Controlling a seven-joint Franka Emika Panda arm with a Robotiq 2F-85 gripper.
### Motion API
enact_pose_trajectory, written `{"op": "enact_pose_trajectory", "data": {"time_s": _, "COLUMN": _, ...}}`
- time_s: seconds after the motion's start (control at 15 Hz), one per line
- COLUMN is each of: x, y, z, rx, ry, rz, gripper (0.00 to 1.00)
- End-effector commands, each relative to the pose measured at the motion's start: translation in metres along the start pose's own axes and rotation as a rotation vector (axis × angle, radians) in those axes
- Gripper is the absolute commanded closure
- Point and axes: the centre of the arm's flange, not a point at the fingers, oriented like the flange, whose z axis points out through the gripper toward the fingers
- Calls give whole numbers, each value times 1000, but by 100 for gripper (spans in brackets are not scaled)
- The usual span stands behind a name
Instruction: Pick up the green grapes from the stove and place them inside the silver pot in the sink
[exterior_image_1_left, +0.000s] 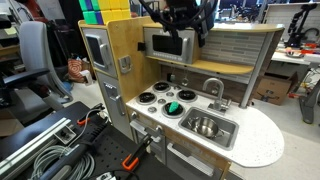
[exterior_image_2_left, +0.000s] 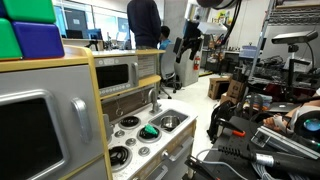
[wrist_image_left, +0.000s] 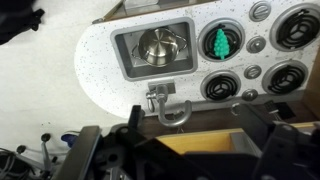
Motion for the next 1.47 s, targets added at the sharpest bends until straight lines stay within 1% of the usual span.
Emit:
{"op": "enact_pose_trajectory", "data": {"time_s": 0.0, "x": 42, "y": -23, "z": 49, "rx": -101, "ry": -40, "rz": 53, "gripper": 0}}
{"op": "enact_pose_trajectory", "data": {"time_s": 0.07, "x": 44, "y": -21, "z": 47, "rx": -112, "ry": -72, "rz": 64, "gripper": 0}}
{"op": "enact_pose_trajectory", "data": {"time_s": 0.13, "x": 45, "y": -15, "z": 40, "rx": -108, "ry": -123, "rz": 69, "gripper": 0}}
{"op": "enact_pose_trajectory", "data": {"time_s": 0.2, "x": 23, "y": -18, "z": 51, "rx": -82, "ry": -76, "rz": 50, "gripper": 0}}
{"op": "enact_pose_trajectory", "data": {"time_s": 0.33, "x": 31, "y": -15, "z": 49, "rx": -98, "ry": -108, "rz": 55, "gripper": 0}}
{"op": "enact_pose_trajectory", "data": {"time_s": 0.53, "x": 36, "y": -13, "z": 45, "rx": -102, "ry": -107, "rz": 59, "gripper": 0}}
{"op": "enact_pose_trajectory", "data": {"time_s": 0.6, "x": 36, "y": -15, "z": 49, "rx": -91, "ry": -110, "rz": 49, "gripper": 0}}
{"op": "enact_pose_trajectory", "data": {"time_s": 0.73, "x": 41, "y": -25, "z": 68, "rx": -63, "ry": -122, "rz": 10, "gripper": 0}}
{"op": "enact_pose_trajectory", "data": {"time_s": 0.8, "x": 43, "y": -31, "z": 79, "rx": -40, "ry": -134, "rz": -47, "gripper": 0}}
{"op": "enact_pose_trajectory", "data": {"time_s": 0.93, "x": 49, "y": -49, "z": 106, "rx": 28, "ry": -181, "rz": -116, "gripper": 0}}
{"op": "enact_pose_trajectory", "data": {"time_s": 1.0, "x": 50, "y": -59, "z": 121, "rx": 56, "ry": -220, "rz": -144, "gripper": 0}}
{"op": "enact_pose_trajectory", "data": {"time_s": 1.07, "x": 49, "y": -74, "z": 140, "rx": 69, "ry": -245, "rz": -153, "gripper": 0}}
{"op": "enact_pose_trajectory", "data": {"time_s": 1.13, "x": 49, "y": -85, "z": 157, "rx": 70, "ry": -255, "rz": -151, "gripper": 0}}
{"op": "enact_pose_trajectory", "data": {"time_s": 1.4, "x": 54, "y": -131, "z": 236, "rx": -28, "ry": -274, "rz": -169, "gripper": 0}}
